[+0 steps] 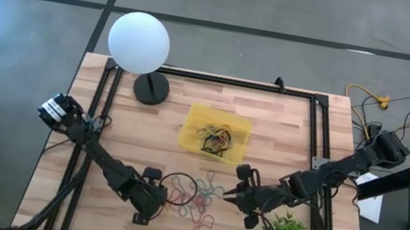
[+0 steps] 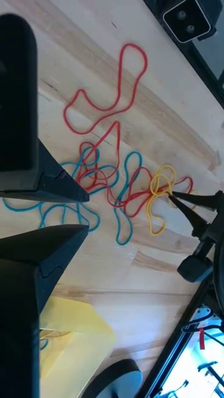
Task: Pick and place rubber bands into bin
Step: Put the yellow rubber band into the yellow bin
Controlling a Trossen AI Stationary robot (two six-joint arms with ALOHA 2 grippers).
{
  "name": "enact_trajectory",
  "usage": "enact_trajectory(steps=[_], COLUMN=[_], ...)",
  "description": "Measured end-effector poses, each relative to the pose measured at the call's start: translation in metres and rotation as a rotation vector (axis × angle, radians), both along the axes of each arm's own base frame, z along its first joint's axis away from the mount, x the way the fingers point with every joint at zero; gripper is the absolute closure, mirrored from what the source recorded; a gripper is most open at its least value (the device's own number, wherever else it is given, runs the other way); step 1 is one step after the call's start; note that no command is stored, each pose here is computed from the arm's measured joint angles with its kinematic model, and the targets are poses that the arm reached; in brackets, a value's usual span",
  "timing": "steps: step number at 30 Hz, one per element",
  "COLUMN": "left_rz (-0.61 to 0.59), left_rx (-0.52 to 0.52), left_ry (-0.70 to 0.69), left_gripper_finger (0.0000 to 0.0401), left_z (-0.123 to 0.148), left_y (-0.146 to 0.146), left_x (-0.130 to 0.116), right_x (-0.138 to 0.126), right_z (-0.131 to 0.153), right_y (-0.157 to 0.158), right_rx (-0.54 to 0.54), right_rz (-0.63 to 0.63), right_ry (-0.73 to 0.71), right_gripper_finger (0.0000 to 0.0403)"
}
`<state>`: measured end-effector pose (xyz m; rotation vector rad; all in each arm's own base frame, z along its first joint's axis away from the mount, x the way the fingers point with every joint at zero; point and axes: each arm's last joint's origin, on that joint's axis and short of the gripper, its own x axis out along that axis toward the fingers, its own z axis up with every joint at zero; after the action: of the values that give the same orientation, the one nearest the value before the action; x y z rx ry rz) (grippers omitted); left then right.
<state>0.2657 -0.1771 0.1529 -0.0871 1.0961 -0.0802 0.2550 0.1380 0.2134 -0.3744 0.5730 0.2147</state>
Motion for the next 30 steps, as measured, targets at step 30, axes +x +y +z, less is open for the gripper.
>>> enact_trajectory(steps=[30], left_rz=[0.051], left_rx=[0.088], left_ry=[-0.153], left_gripper_finger=[0.0401], left_z=[0.03], left_y=[0.008], left_x=[-0.004], right_x=[0.0], right_z=[0.0], right_y=[0.0], right_rx=[-0.002], right_rz=[0.0], right_ry=[0.004], right_gripper_finger=[0.0346])
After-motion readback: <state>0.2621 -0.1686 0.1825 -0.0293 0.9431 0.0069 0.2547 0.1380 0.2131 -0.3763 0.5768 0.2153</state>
